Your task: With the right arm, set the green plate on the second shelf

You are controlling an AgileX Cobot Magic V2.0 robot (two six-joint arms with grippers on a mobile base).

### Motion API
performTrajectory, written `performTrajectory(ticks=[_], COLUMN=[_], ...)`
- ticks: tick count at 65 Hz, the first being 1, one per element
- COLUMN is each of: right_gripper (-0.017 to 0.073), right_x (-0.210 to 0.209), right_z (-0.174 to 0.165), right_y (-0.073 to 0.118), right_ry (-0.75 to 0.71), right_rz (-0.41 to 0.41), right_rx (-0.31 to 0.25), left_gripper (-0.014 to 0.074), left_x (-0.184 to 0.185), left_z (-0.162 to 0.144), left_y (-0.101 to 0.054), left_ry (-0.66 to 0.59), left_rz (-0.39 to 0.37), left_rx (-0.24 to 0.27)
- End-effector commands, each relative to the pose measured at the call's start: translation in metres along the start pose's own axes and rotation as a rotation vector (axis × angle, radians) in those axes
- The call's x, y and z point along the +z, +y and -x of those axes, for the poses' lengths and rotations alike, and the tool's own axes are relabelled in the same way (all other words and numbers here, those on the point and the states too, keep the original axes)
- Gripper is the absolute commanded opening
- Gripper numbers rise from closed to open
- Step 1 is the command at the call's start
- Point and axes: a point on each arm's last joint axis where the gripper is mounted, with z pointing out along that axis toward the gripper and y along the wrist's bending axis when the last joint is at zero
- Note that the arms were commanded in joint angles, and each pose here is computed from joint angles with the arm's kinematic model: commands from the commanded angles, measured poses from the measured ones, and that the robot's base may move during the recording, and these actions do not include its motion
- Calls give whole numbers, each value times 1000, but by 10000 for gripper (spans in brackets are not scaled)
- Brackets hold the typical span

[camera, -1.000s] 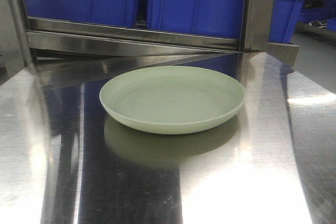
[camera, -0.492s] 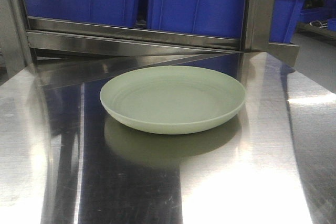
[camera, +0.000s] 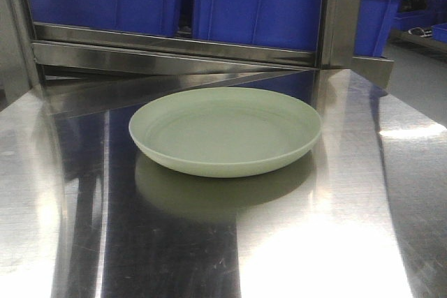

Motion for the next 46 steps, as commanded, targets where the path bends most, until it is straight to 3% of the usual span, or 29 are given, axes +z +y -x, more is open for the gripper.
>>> performTrajectory(ticks=[1,9,17,20,27,31,46], right_gripper=[46,49,115,177,446,557,573], right_x=[41,92,126,136,157,166,203], right_z=[-4,-39,-69,-77,-95,-106,-162], right_y=[6,8,1,0,0,-1,0], right_ry=[225,525,699,735,804,847,1023], right_rz=[10,83,61,67,86,81,47], right_rx=[25,27,75,113,194,204,251], left_gripper=[130,130,130,130,130,130,130], left_x=[-1,-1,-1,-1,-1,-1,-1], left_z=[-4,-4,-4,-4,-4,-4,-4], left_y=[0,0,0,0,0,0,0], left_ry=[-73,-73,-73,-73,-73,-73,-73], left_rz=[5,5,5,5,5,5,5], left_rx=[-5,-5,-5,-5,-5,-5,-5])
